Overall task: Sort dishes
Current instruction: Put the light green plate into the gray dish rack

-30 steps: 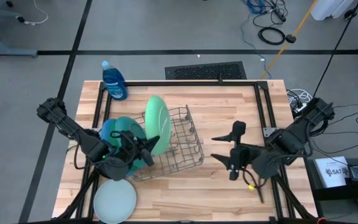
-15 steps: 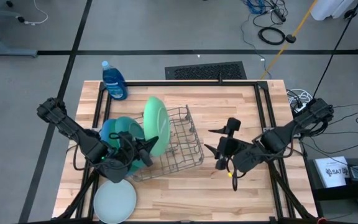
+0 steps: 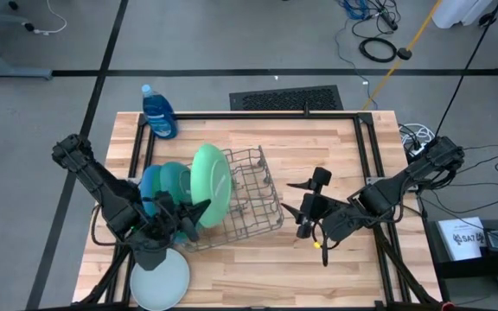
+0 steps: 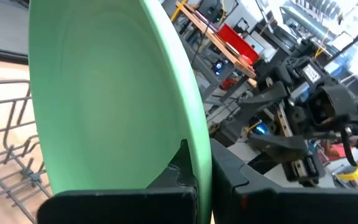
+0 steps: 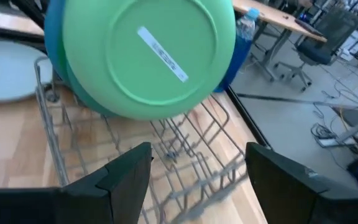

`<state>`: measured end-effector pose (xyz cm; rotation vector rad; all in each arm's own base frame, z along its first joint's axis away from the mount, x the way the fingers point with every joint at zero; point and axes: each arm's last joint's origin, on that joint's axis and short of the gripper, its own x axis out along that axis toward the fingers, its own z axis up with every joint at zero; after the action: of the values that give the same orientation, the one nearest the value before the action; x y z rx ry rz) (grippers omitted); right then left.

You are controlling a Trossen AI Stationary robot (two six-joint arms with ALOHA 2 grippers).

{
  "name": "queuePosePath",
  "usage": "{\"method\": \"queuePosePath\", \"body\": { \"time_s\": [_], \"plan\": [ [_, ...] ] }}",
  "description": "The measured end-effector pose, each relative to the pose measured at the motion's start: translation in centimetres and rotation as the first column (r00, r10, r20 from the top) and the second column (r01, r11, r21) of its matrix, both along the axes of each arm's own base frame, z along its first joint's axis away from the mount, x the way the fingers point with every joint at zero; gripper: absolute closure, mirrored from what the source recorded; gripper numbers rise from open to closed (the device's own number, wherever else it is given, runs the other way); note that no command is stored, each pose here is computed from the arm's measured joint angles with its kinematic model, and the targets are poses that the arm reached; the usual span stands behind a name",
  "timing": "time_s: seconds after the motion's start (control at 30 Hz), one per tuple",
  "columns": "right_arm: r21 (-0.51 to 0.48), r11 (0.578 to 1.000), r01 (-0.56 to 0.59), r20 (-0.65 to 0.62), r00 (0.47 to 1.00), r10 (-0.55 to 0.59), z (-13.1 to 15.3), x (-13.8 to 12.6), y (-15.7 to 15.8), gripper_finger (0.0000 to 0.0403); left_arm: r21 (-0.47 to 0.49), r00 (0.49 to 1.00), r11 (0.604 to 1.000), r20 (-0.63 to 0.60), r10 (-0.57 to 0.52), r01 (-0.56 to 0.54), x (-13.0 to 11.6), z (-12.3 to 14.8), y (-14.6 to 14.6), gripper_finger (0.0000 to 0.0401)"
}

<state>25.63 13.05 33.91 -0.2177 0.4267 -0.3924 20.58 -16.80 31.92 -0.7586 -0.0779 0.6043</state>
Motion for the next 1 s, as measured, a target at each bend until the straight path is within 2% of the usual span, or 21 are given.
{"method": "queuePosePath", "body": {
  "time_s": [0.43, 0.67, 1.0],
  "plan": [
    [0.006, 1.000, -0.012, 0.067, 0.998, 0.012, 0.3, 0.7, 0.2, 0.0152, -0.026, 1.000, 1.000, -0.015, 0.015, -0.015, -1.2, -0.3, 0.8, 0.0393],
    [0.011, 0.999, -0.037, -0.001, 0.999, 0.037, -1.4, 2.4, 0.1, 0.0152, -0.035, 0.999, 0.999, -0.050, -0.004, 0.002, -1.2, -0.5, 1.0, 0.0393],
    [0.133, 0.980, 0.148, -0.016, 0.989, -0.147, -3.7, 4.8, -2.5, 0.0152, -0.033, 0.996, 0.999, -0.089, -0.003, 0.000, -1.4, -0.9, 1.4, 0.0393]
  ]
}}
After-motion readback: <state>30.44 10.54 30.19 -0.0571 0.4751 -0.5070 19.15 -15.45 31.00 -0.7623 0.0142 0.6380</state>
